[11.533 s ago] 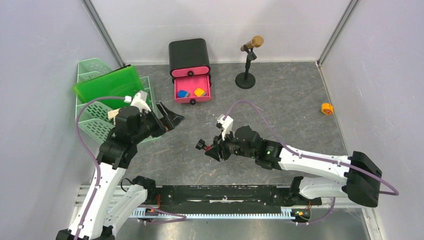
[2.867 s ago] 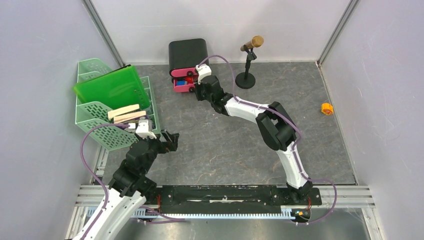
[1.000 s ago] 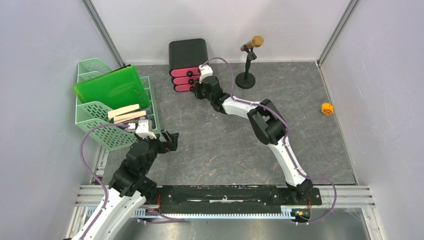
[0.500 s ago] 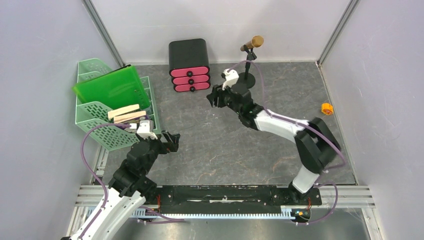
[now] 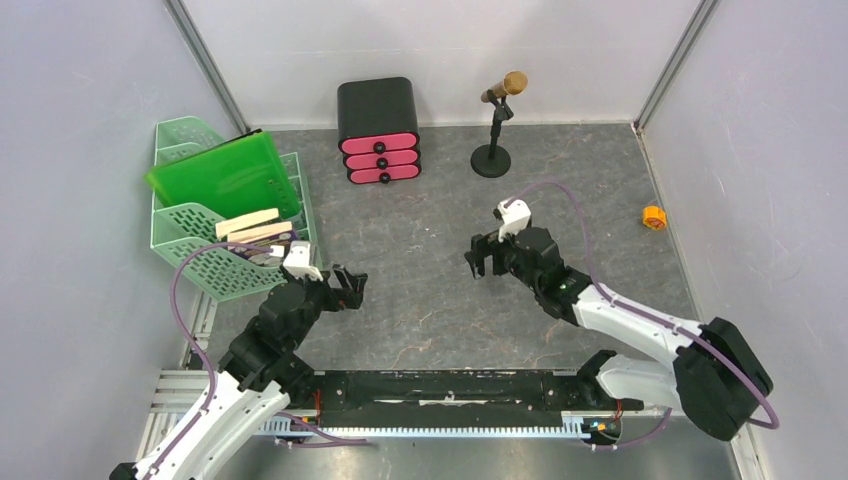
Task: Organize the desk
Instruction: Reset both arms
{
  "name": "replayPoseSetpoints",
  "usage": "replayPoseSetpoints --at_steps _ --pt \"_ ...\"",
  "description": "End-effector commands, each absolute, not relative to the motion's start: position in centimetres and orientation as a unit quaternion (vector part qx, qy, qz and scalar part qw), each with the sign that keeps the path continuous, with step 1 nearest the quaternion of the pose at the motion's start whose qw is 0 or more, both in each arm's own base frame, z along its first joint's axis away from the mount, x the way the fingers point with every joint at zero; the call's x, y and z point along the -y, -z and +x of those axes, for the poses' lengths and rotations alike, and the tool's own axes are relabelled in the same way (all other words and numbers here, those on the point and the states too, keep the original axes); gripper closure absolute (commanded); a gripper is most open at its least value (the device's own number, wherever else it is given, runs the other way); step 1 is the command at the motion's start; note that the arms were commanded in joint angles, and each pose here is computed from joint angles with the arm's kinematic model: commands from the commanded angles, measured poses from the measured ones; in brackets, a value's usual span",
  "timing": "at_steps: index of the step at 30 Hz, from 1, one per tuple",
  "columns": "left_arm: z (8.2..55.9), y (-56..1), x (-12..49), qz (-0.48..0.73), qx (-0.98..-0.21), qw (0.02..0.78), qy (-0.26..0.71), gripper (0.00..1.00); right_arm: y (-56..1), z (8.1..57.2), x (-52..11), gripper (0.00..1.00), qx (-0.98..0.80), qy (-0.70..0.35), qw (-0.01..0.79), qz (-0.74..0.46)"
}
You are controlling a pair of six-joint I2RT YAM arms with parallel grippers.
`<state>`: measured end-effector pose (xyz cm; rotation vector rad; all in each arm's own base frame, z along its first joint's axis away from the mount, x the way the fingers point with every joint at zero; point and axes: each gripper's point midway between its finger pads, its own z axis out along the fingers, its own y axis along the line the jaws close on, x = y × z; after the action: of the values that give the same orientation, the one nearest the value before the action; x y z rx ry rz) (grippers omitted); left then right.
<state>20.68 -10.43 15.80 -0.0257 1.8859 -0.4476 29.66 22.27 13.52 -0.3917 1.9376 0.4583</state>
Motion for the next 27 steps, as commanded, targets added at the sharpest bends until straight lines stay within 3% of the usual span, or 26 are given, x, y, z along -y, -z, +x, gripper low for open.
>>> replayPoseSetpoints --at_steps 1,13,21,27 --pt "20.7 -16.8 10.8 0.028 -0.79 0.583 0.186 0.0 -10.5 27.9 -18.9 0.02 -0.835 -0.143 0.507 -0.161" --pt "20.3 -17.6 11.5 0.079 -0.783 0.587 0.187 0.0 -8.7 28.0 -16.2 0.02 -0.853 -0.144 0.477 -0.152" --pt "21.9 -17.5 10.3 0.099 -0.804 0.576 0.109 0.0 -9.2 29.9 -11.3 0.02 -0.86 -0.158 0.481 -0.065" --pt "23.8 -16.6 12.2 0.128 -0.819 0.55 0.101 0.0 -9.9 30.8 -7.8 0.02 -0.853 -0.16 0.497 -0.01"
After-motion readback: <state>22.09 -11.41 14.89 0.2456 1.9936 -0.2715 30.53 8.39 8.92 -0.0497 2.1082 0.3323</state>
